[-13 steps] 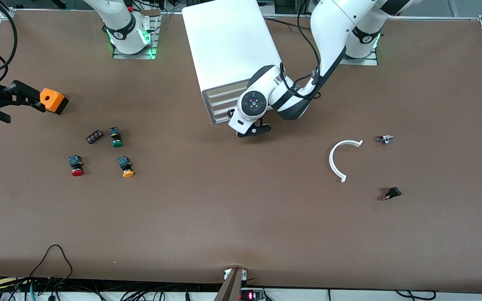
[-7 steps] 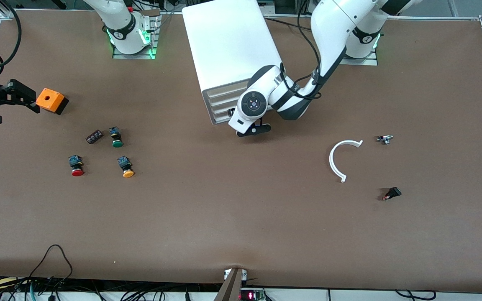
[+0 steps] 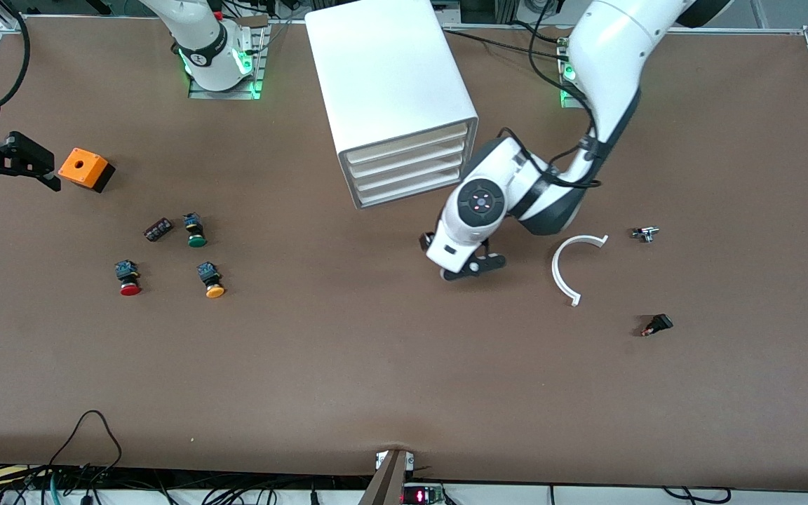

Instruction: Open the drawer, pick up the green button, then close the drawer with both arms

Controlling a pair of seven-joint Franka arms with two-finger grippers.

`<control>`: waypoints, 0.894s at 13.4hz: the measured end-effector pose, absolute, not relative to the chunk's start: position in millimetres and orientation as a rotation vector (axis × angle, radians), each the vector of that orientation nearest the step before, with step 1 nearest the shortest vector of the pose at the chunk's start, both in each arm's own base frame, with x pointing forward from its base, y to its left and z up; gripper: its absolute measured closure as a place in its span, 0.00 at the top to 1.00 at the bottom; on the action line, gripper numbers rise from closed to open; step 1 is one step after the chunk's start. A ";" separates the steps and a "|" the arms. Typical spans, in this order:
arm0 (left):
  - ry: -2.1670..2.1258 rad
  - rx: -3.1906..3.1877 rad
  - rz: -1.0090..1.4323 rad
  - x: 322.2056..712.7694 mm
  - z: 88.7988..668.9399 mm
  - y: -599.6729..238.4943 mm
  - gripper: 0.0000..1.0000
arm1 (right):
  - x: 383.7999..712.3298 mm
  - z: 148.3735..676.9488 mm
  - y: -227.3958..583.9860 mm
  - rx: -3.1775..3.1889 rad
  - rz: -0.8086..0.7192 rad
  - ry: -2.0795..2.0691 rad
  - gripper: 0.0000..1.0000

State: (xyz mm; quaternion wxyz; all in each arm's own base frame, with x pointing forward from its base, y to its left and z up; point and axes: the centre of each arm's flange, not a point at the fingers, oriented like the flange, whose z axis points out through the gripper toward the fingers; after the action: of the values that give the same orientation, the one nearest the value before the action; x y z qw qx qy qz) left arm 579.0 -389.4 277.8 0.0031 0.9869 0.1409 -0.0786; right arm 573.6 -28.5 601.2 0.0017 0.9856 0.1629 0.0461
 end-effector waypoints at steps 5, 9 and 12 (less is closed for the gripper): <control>0.308 3.121 -0.164 609.5 319.9 -339.9 1.00 | 575.2 595.5 -27.0 3.115 0.120 0.418 1.00; 0.081 3.153 -0.125 631.9 390.2 -257.2 1.00 | 574.2 594.5 -3.1 3.132 0.096 0.349 1.00; -0.008 3.172 -0.148 632.1 446.6 -188.5 1.00 | 573.9 596.2 10.3 3.130 0.097 0.375 1.00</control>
State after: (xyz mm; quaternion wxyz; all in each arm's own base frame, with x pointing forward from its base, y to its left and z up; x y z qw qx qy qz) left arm 632.1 -188.5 446.6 -0.0169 0.9988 -0.0026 -0.0466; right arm 573.9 10.3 596.2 -0.0064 0.9924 0.1189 0.0306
